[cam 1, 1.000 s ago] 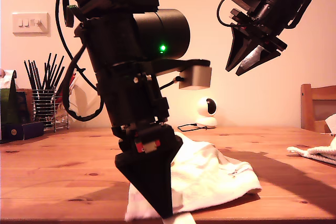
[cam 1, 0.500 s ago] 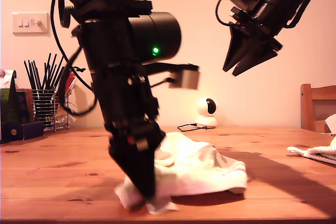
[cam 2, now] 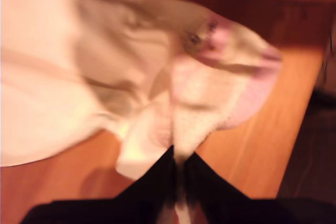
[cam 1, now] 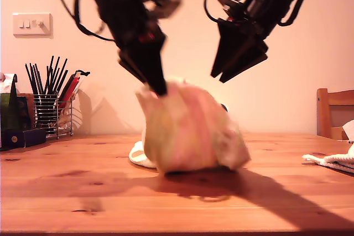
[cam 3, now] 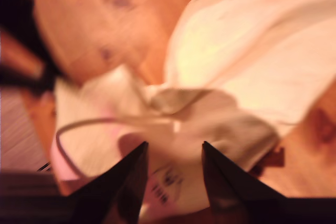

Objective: Fold the tea towel in front of you. After folding it, place it to the right side.

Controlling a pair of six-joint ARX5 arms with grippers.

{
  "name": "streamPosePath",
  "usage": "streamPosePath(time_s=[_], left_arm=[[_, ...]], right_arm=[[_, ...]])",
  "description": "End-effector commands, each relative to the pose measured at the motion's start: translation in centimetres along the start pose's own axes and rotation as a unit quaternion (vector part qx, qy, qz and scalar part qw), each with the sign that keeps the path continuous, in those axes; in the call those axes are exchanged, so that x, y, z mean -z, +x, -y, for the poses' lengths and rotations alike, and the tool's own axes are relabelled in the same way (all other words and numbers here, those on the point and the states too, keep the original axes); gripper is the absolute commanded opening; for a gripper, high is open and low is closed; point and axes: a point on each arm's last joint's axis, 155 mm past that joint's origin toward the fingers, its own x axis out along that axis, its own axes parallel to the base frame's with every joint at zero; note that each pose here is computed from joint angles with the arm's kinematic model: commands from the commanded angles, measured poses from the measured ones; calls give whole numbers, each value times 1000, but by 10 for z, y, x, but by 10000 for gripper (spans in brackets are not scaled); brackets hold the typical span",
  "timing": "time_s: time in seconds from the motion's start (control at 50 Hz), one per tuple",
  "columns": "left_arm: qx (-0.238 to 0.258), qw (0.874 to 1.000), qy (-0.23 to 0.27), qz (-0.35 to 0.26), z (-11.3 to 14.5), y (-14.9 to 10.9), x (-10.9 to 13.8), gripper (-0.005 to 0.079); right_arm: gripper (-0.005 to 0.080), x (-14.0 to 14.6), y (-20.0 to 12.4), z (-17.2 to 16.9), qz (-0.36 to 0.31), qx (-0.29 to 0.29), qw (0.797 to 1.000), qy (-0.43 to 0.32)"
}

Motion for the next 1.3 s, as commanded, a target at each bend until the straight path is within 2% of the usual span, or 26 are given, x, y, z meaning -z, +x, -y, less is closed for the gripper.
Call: streamPosePath(time_s=[0.0,0.1,0.36,0.72,0.82,1.12,1.28], left_arm=[[8,1000,-11,18,-1,-9,-7,-21],[14,999,-28,30,-7,-17,-10,-21],[12,998,-41,34,-12,-19,-10,-21],[10,997,-65,37,-17,-20,-9,-21],[14,996,-85,36,-17,-24,-9,-21],[28,991,-106,80,-13,-56,-40,-21],[39,989,-114,90,-9,-62,-46,-21]], right_arm=[[386,3,12,-10,-11,-16,1000,-4],[426,-3,17,-23,-10,-24,999,-19],[429,-12,29,-52,-15,-35,999,-38],[429,-7,36,-57,-43,-6,998,-39],[429,-8,36,-53,-43,5,998,-42],[428,-11,38,-46,-41,25,998,-43],[428,-12,39,-45,-42,35,998,-34]])
